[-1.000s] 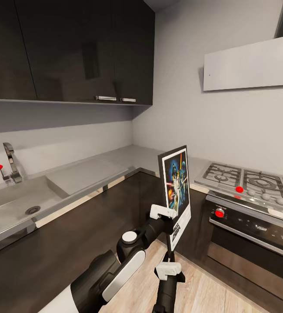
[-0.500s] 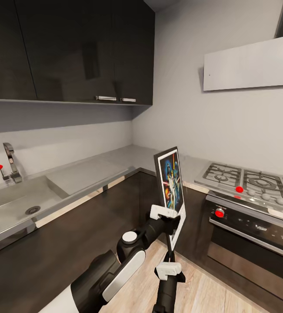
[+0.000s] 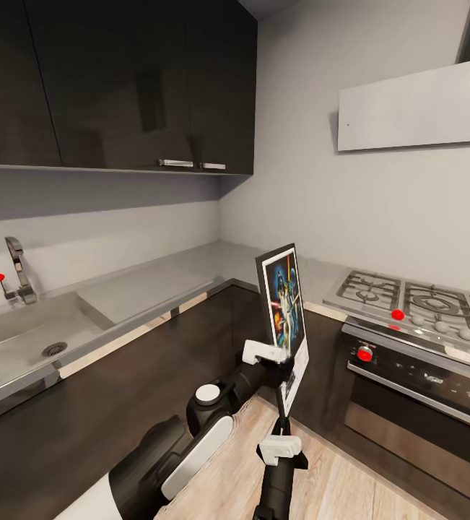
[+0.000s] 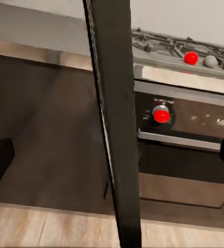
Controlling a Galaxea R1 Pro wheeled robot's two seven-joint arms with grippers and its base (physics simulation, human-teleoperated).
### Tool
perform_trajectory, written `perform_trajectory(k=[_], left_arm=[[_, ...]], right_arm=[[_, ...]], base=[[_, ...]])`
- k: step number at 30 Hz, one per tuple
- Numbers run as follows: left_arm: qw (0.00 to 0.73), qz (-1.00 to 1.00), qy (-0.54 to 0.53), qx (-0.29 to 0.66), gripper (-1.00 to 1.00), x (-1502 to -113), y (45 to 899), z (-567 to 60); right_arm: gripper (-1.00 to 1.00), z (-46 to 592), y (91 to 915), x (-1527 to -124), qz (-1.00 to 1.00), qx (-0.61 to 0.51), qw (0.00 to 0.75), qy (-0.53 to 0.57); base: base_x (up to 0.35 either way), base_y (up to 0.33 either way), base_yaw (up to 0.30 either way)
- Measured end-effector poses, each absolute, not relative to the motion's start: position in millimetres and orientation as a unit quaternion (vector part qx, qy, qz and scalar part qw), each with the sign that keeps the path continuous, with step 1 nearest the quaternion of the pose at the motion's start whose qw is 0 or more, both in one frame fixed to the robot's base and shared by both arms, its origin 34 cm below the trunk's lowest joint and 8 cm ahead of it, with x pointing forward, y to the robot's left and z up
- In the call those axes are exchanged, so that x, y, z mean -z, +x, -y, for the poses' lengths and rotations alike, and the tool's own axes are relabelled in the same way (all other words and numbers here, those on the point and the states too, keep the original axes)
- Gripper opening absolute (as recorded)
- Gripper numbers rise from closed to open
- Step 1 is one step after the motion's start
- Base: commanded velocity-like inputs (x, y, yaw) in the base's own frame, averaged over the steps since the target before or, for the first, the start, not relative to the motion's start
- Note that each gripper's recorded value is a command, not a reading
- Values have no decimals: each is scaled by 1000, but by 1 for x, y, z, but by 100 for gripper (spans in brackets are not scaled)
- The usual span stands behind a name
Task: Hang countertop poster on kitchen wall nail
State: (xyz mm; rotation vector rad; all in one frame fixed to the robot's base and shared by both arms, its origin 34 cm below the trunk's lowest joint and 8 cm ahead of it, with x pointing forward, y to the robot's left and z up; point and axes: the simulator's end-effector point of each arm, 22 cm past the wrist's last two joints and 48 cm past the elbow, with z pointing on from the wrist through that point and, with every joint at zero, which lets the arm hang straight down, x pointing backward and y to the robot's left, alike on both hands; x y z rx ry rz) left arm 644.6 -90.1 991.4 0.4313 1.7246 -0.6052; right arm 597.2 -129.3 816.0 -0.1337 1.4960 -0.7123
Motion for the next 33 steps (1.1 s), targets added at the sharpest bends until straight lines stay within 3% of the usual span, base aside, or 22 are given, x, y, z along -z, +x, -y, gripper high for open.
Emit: perform_trajectory(k=[14, 33], left_arm=[[619, -720, 166, 266, 100, -1000, 638, 24], [624, -737, 68, 249, 100, -892, 602, -93]], right_arm=[[-100, 130, 597, -815, -665, 317, 674, -60], [-100, 134, 598, -815, -665, 317, 674, -57]], base=[[0, 0, 0], [0, 0, 0]])
